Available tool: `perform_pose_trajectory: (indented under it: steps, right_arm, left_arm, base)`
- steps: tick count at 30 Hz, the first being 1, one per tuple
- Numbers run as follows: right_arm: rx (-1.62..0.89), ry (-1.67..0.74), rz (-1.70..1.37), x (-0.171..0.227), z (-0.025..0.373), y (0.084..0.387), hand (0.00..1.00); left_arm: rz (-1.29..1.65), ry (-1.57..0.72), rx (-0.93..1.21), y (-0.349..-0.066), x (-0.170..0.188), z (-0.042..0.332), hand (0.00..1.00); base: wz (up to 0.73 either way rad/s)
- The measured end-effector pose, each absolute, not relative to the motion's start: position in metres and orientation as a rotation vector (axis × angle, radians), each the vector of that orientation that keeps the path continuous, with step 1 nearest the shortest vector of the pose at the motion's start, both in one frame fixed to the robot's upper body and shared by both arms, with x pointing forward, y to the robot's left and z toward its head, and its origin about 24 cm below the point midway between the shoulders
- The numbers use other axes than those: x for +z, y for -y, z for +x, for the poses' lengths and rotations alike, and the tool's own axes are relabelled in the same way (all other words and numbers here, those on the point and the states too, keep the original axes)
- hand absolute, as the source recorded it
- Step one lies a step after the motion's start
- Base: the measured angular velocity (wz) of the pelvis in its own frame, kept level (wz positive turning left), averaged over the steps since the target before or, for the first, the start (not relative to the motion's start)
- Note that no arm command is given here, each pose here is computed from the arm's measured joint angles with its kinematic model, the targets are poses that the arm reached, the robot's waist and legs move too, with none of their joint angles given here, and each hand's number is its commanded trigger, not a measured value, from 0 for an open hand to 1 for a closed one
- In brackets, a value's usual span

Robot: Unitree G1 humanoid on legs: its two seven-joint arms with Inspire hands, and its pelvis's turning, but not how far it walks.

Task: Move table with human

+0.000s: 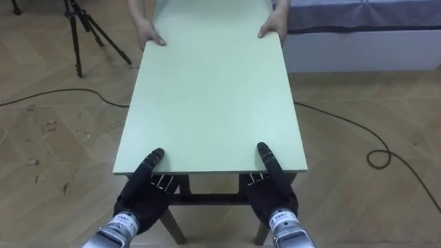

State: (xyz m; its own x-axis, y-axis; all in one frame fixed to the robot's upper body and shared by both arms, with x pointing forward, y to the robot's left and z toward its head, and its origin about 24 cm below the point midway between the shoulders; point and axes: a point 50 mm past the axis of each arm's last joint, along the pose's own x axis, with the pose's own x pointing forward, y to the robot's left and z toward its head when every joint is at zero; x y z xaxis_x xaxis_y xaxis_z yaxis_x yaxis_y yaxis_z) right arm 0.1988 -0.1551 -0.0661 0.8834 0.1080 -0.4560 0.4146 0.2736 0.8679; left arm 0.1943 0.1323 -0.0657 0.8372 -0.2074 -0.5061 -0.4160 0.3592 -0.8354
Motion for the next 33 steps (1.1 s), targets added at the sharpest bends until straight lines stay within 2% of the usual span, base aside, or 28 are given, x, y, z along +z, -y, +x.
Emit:
perform_pose_trajectory:
  steps: [22, 33]
  right_arm:
    - [-0.107, -0.344, 1.28, -0.046, 0.21, 0.153, 1.0]
    - [-0.115, -0.329, 1.299, -0.045, 0.191, 0.153, 1.0]
  left_arm:
    - [-1.248, -0.5, 0.078, -0.129, -0.056, 0.205, 1.0]
    - [-1.203, -0.467, 0.047, -0.13, -0.047, 0.184, 1.0]
  base:
    - [-0.01]
    - [0.0]
